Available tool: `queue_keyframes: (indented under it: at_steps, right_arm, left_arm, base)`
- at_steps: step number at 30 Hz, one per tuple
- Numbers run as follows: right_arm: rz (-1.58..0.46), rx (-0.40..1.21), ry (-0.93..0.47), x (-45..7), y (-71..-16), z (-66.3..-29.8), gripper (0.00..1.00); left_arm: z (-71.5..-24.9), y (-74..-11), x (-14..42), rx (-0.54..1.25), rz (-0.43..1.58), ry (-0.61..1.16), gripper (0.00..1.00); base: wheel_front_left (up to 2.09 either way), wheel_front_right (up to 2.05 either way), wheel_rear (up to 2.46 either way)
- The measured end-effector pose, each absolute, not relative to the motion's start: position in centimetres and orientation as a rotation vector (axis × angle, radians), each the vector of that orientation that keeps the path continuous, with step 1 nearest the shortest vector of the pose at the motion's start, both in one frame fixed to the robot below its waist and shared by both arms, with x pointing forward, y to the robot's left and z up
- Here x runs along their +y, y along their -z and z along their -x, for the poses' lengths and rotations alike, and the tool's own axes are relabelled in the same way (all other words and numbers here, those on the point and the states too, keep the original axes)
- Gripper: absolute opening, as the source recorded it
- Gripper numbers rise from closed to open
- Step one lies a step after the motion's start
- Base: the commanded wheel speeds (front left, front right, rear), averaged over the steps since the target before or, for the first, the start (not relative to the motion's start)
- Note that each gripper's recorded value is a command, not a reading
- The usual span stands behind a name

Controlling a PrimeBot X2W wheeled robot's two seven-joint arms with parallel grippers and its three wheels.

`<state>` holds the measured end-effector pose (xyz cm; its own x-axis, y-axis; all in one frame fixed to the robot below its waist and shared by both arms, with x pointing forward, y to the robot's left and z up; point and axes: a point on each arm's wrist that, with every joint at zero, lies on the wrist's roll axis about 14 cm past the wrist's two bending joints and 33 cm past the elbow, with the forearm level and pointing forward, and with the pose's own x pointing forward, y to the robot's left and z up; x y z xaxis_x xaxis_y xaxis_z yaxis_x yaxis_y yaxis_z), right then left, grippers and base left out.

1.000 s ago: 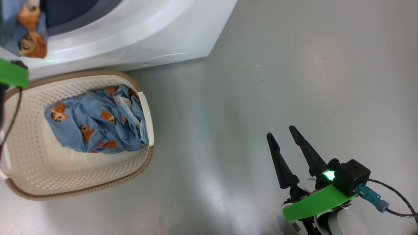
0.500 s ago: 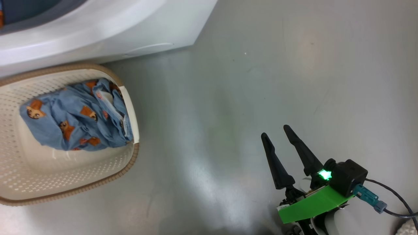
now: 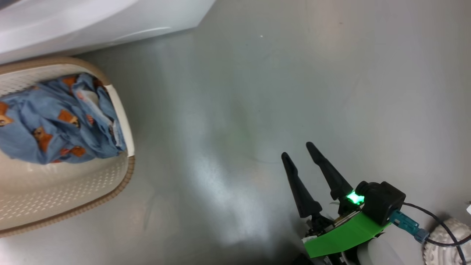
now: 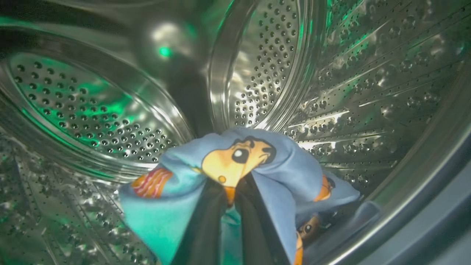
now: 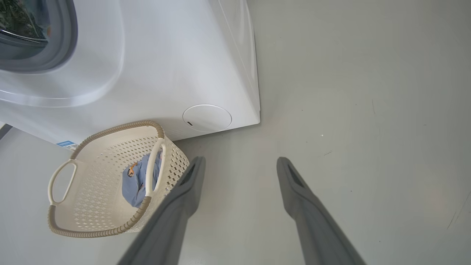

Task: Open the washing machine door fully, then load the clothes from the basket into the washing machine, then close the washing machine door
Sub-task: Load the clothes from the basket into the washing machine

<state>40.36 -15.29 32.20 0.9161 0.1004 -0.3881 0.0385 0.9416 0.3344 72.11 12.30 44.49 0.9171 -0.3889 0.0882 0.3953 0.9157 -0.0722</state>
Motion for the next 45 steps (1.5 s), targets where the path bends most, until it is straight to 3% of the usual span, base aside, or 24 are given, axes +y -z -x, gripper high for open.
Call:
queue_keyframes:
  at_steps: [21, 30, 31, 33, 34, 35, 45]
  right_arm:
    - [-0.341, 0.444, -0.007, -15.7, -31.6, -39.6, 1.00]
    - [-0.356, 0.439, -0.001, -15.8, -31.8, -39.6, 1.00]
    - [-0.356, 0.440, -0.002, -15.7, -31.7, -39.5, 1.00]
    - [-0.358, 0.441, -0.003, -15.7, -31.7, -39.5, 1.00]
    - [-0.358, 0.441, -0.004, -15.6, -31.7, -39.5, 1.00]
    - [-0.359, 0.440, -0.005, -15.6, -31.7, -39.5, 1.00]
    - [-0.364, 0.435, -0.014, -15.4, -31.8, -39.7, 1.00]
  left_arm:
    - [-74.4, -46.5, 11.5, -0.273, 0.052, 0.423, 0.00]
    - [-74.3, -44.3, 11.7, -0.194, 0.052, 0.417, 0.00]
    - [-74.3, -43.8, 11.6, -0.174, 0.049, 0.419, 0.27]
    - [-74.2, -43.0, 11.6, -0.130, 0.051, 0.419, 0.63]
    - [-74.2, -42.8, 11.6, -0.114, 0.043, 0.421, 0.89]
    - [-74.2, -42.5, 11.7, -0.094, 0.045, 0.418, 1.00]
    - [-73.8, -40.7, 12.2, 0.035, 0.048, 0.407, 1.00]
  base:
    - [0.00, 0.00, 0.00]
    - [0.00, 0.00, 0.00]
    - [0.00, 0.00, 0.00]
    - [0.00, 0.00, 0.00]
    - [0.00, 0.00, 0.00]
    - [0.00, 0.00, 0.00]
    - [0.00, 0.00, 0.00]
